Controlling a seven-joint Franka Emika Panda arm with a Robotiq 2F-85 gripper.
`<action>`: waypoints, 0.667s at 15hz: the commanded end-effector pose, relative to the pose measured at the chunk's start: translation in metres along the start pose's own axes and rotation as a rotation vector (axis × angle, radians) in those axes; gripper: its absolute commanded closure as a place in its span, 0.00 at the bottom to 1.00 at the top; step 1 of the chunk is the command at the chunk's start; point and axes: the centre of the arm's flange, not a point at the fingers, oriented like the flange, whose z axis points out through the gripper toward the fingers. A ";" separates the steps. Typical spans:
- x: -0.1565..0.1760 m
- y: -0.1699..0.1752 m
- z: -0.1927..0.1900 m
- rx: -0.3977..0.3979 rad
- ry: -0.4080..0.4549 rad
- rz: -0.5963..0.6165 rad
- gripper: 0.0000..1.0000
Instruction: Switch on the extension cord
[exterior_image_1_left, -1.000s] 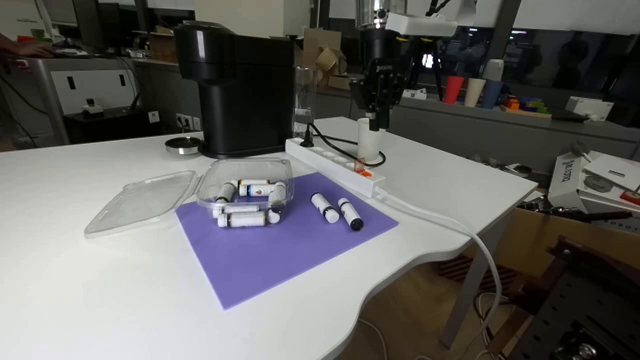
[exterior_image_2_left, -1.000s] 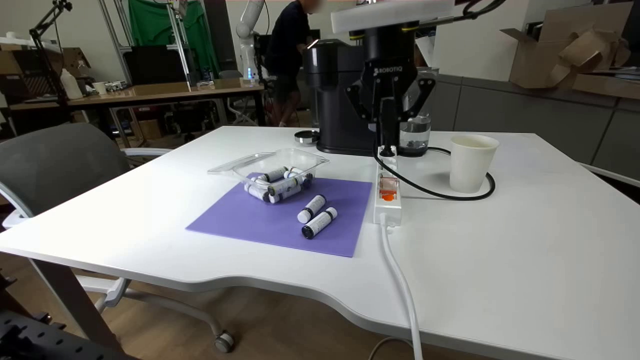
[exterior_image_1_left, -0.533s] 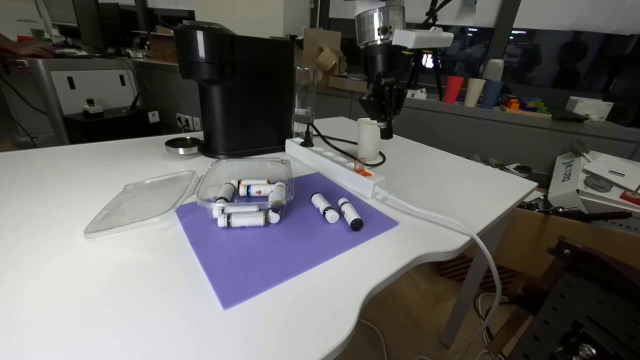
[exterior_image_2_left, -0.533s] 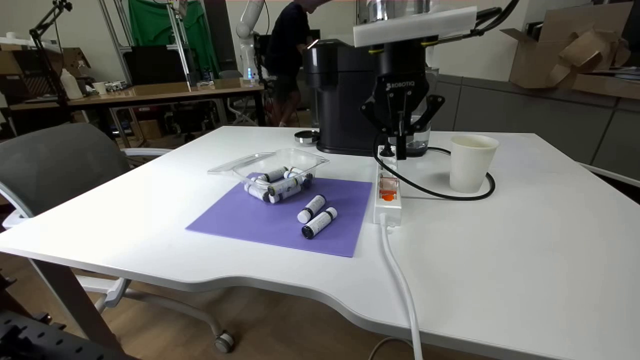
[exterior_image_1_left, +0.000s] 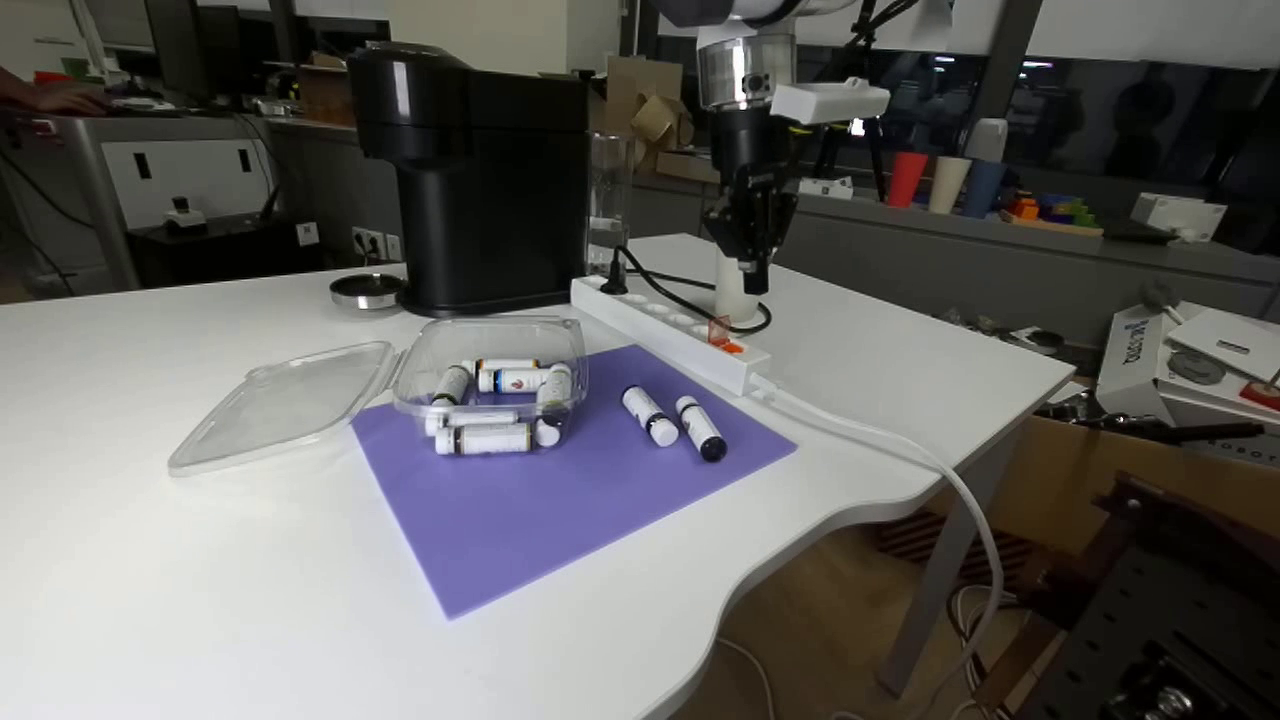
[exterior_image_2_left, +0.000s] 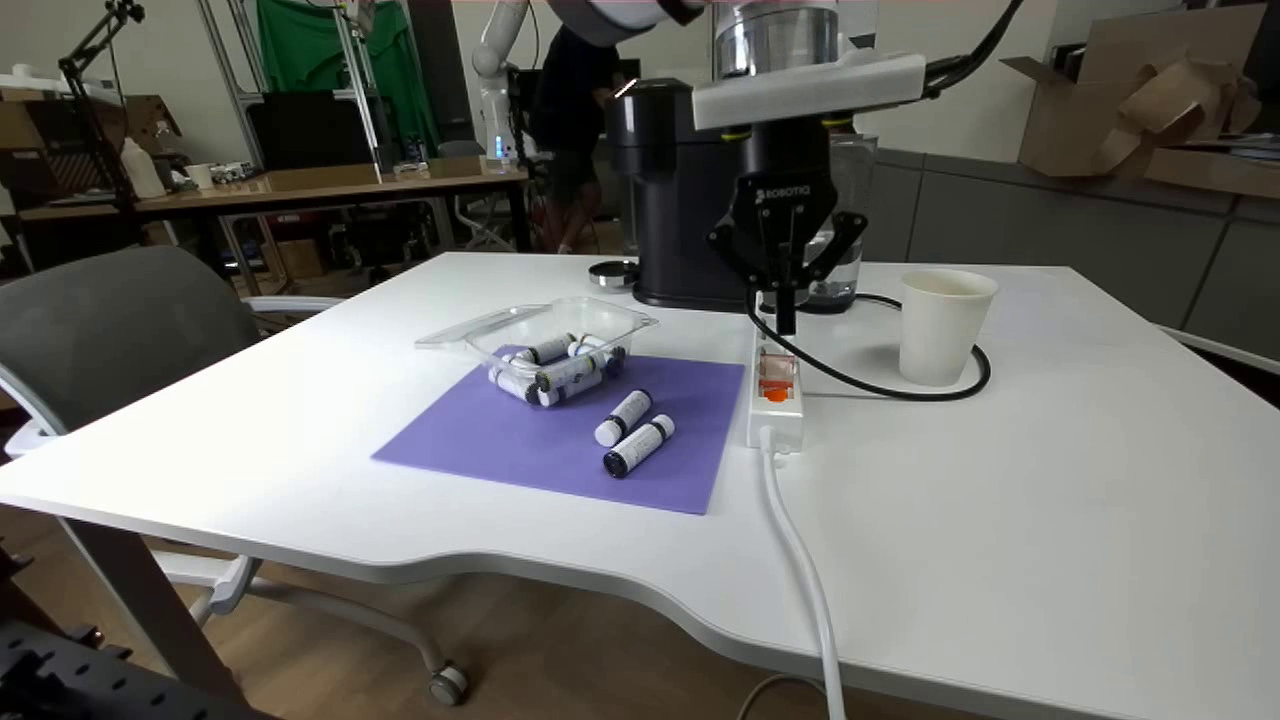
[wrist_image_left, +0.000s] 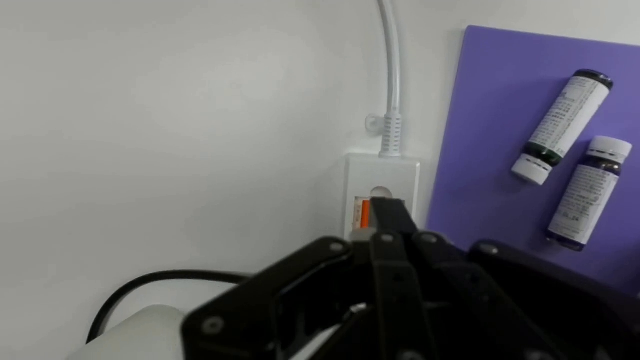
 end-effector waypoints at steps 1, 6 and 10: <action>0.001 -0.001 0.014 -0.009 0.011 -0.024 1.00; 0.006 0.000 0.028 -0.007 0.026 -0.038 1.00; 0.008 0.001 0.037 0.002 0.023 -0.043 1.00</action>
